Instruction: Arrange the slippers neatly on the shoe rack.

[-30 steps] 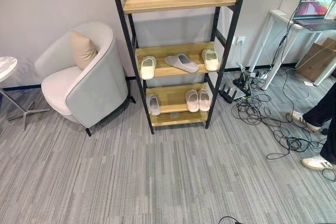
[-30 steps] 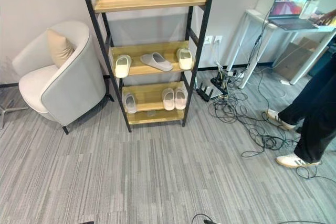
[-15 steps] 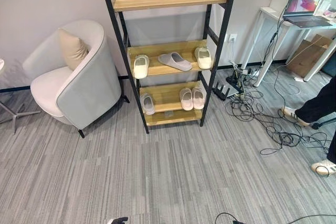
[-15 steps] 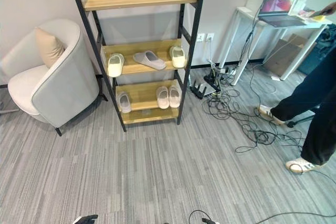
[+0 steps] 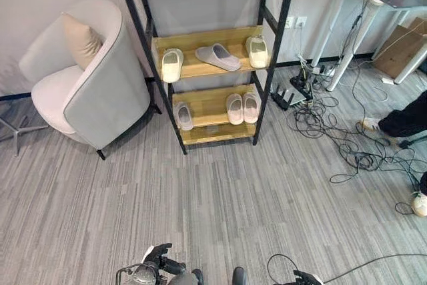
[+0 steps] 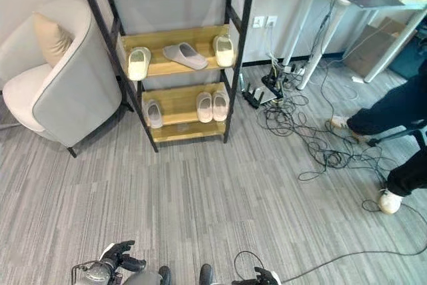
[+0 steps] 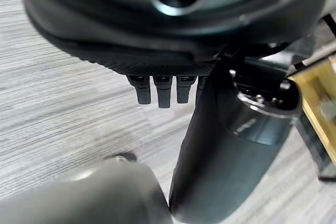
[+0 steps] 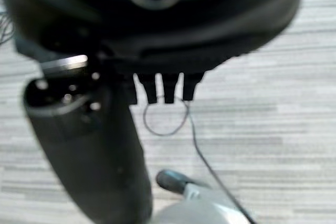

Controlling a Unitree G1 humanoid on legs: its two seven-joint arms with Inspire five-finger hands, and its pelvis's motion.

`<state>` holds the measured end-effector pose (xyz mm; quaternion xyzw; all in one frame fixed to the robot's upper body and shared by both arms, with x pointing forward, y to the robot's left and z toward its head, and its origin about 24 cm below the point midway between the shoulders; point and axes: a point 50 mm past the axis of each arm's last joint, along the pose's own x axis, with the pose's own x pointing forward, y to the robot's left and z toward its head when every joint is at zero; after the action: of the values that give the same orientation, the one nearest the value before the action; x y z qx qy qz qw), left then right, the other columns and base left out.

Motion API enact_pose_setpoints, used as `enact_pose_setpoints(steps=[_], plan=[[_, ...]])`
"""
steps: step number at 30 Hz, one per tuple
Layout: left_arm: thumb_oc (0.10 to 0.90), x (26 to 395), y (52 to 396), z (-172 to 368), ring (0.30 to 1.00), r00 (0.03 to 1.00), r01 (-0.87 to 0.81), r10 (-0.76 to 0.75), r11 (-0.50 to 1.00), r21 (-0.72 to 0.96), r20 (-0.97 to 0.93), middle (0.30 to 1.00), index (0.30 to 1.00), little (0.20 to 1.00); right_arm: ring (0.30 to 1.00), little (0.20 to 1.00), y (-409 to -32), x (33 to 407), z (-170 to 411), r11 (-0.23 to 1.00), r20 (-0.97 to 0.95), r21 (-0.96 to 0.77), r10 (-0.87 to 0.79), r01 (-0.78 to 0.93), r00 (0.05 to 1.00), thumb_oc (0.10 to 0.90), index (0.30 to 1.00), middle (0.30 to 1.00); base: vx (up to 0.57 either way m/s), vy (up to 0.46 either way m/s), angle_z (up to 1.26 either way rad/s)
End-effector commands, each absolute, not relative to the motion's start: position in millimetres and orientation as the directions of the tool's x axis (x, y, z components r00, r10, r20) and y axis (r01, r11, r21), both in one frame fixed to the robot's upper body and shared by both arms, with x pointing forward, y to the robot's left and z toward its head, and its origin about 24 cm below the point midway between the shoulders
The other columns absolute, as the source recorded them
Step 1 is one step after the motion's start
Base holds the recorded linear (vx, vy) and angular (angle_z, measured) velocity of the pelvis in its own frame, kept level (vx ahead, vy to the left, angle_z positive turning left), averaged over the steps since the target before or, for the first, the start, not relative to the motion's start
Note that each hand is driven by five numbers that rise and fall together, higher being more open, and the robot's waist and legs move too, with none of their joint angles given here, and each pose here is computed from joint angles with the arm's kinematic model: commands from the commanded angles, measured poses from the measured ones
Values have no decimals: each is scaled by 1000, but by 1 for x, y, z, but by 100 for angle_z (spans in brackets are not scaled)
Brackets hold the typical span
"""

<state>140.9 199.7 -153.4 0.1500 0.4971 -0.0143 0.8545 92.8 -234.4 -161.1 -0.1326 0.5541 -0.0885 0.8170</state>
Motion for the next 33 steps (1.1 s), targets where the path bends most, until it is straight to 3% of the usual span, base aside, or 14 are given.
enact_pose_setpoints(steps=[1,14,24,33], plan=[[800,125,187,-160,900,474,205,92,956,211,-876,900,900,900,900,900,-244,86,-160,935,-870,-354,-328,-6,368,800,900,900,185,90,10],[800,126,203,-158,900,479,170,133,956,240,-868,900,900,900,900,900,-222,118,-156,953,-851,-298,-237,-59,468,800,900,900,188,154,-30],[800,108,199,-164,900,427,178,118,961,211,-896,900,900,900,900,900,-225,103,-160,951,-874,-294,-227,-95,430,800,900,900,339,-131,21],[800,127,185,-160,900,478,226,64,955,194,-876,900,900,900,900,900,-235,105,-157,949,-859,-312,-266,-35,438,800,900,900,206,-142,3]])
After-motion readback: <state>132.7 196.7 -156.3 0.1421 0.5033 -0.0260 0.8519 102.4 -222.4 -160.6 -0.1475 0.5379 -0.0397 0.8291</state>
